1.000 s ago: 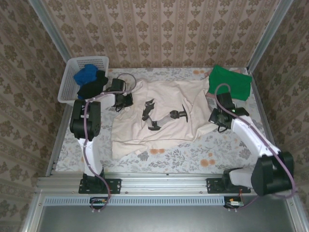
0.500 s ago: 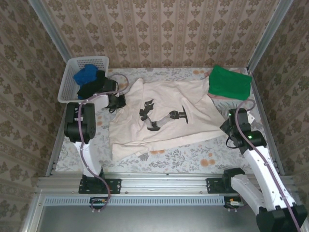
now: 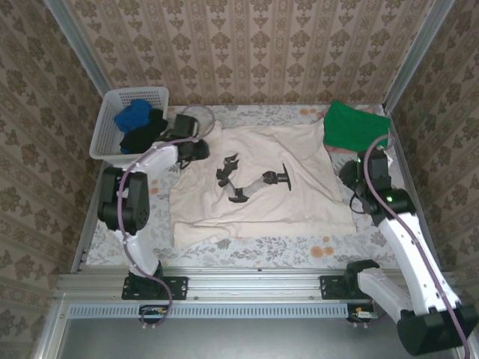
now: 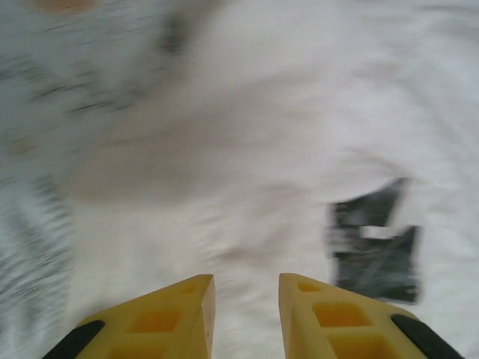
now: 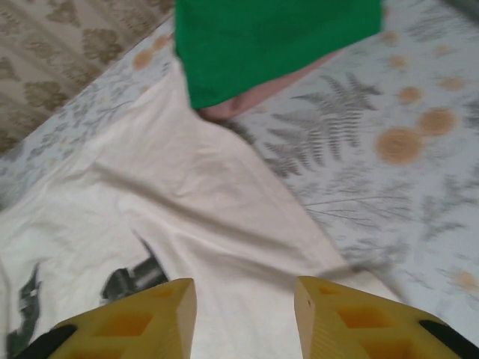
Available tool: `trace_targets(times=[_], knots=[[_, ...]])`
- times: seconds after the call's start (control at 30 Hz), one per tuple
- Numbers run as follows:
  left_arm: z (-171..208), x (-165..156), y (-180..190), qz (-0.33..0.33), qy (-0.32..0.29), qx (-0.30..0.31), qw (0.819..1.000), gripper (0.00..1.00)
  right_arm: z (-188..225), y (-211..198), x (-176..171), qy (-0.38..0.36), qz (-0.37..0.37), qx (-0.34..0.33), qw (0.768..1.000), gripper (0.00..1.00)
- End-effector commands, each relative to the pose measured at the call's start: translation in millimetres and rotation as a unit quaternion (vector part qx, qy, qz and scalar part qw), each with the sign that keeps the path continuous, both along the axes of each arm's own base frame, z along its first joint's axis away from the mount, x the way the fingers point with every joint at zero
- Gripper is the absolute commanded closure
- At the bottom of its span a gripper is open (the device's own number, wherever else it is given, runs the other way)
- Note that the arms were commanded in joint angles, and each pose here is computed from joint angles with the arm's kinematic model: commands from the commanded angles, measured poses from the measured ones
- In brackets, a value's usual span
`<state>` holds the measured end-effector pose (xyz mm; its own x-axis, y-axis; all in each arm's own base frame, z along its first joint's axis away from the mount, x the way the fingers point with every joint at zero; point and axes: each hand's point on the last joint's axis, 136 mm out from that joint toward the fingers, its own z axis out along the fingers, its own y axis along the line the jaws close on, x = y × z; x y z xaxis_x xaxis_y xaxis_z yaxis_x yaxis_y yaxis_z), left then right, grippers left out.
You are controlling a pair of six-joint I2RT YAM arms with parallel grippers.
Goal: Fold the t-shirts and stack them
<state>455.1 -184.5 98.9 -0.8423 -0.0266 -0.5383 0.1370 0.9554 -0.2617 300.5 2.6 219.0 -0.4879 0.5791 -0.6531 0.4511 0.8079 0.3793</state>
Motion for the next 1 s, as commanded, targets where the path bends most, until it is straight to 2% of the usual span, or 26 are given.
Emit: trace_targets(times=[0.0, 0.1, 0.2, 0.3, 0.5, 0.6, 0.77, 0.87, 0.97], knots=[[-25, 8, -42, -0.052, 0.025, -0.007, 0.998, 0.69, -13, 61, 59, 0.005, 0.118, 0.033, 0.992, 0.49], [-58, 17, -29, -0.020, 0.061, 0.000, 0.998, 0.71, -56, 99, 100, 0.069, 0.174, 0.013, 0.982, 0.39], [-79, 10, 3, 0.017, 0.084, 0.007, 0.996, 0.71, -103, 118, 129, 0.135, 0.193, 0.016, 0.972, 0.38], [-86, -7, 39, 0.051, 0.093, 0.027, 0.994, 0.70, -148, 117, 139, 0.189, 0.180, 0.002, 0.965, 0.36], [-97, -38, 76, 0.075, 0.119, 0.045, 0.989, 0.70, -202, 98, 130, 0.255, 0.141, 0.007, 0.957, 0.35], [-100, -53, 89, 0.084, 0.126, 0.053, 0.987, 0.72, -202, 83, 120, 0.261, 0.122, -0.001, 0.958, 0.35], [-94, -71, 94, 0.088, 0.131, 0.039, 0.987, 0.68, -197, 63, 102, 0.261, 0.106, 0.006, 0.959, 0.36], [-79, -75, 102, 0.097, 0.124, 0.054, 0.986, 0.68, -190, 53, 91, 0.258, 0.098, 0.007, 0.961, 0.38], [-51, -66, 101, 0.089, 0.095, 0.067, 0.989, 0.65, -175, 62, 89, 0.237, 0.121, 0.022, 0.964, 0.37]])
